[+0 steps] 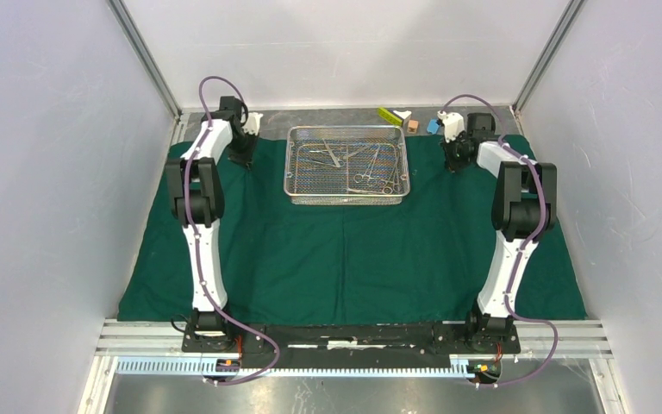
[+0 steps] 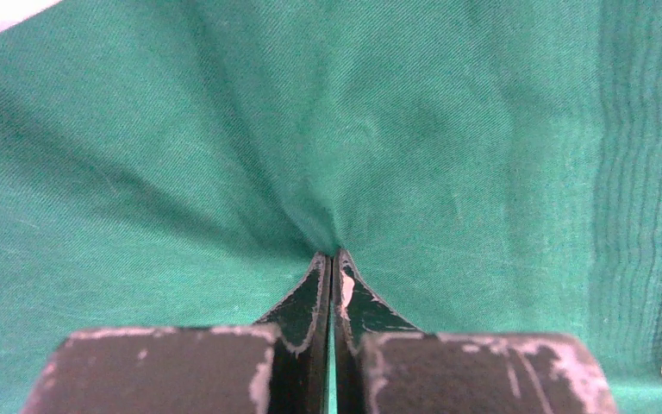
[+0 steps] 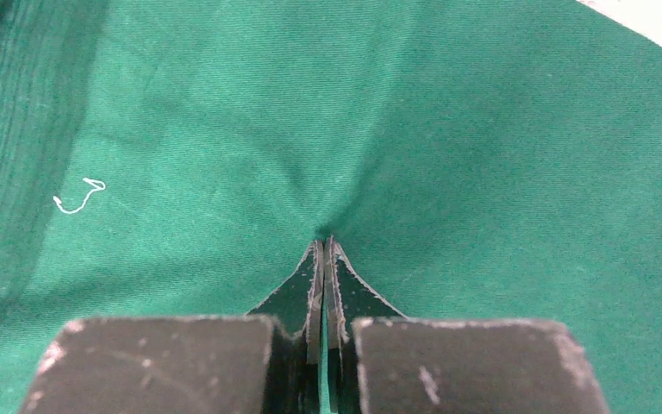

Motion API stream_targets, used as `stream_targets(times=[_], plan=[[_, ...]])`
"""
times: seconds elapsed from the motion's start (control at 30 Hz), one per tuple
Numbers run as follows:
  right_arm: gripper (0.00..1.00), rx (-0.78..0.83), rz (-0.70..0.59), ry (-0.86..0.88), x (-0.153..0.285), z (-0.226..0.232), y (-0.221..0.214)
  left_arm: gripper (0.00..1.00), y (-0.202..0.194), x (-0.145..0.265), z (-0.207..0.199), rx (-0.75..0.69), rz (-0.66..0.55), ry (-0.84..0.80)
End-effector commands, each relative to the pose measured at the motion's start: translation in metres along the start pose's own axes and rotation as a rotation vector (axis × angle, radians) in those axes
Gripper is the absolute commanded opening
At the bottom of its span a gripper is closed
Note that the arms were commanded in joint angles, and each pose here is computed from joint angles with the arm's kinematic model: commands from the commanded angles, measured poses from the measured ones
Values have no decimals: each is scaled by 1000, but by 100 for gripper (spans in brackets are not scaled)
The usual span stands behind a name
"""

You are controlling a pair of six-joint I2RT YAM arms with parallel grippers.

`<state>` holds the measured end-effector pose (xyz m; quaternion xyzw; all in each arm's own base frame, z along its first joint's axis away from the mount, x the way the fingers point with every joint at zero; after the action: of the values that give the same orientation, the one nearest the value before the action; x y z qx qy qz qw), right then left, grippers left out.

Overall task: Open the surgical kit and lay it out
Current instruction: Smooth out the surgical kit at the center of the board.

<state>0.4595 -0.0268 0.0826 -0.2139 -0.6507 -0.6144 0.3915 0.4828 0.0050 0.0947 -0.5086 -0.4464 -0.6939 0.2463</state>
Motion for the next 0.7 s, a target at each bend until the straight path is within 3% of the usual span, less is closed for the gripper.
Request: stream_targets(times=[0.0,0.67], plan=[[0,-8,21,-77,-13,-14,0,2,-11,-23,-3,13,71,-61],[0,-30,54,-113,-18,-25,-8,2,14,-26,17,34,29,35]])
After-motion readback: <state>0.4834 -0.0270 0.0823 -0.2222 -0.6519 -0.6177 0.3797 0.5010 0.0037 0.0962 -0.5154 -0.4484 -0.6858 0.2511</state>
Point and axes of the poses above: each gripper's point midway between its finger pads, its own x axis back along the fingers, its own z axis along the line the jaws close on, y = z × x, the point moved 8 cm from there along x, back along the fingers, and after that the axes turned 13 degrees about -x, right-handed, at the moved point
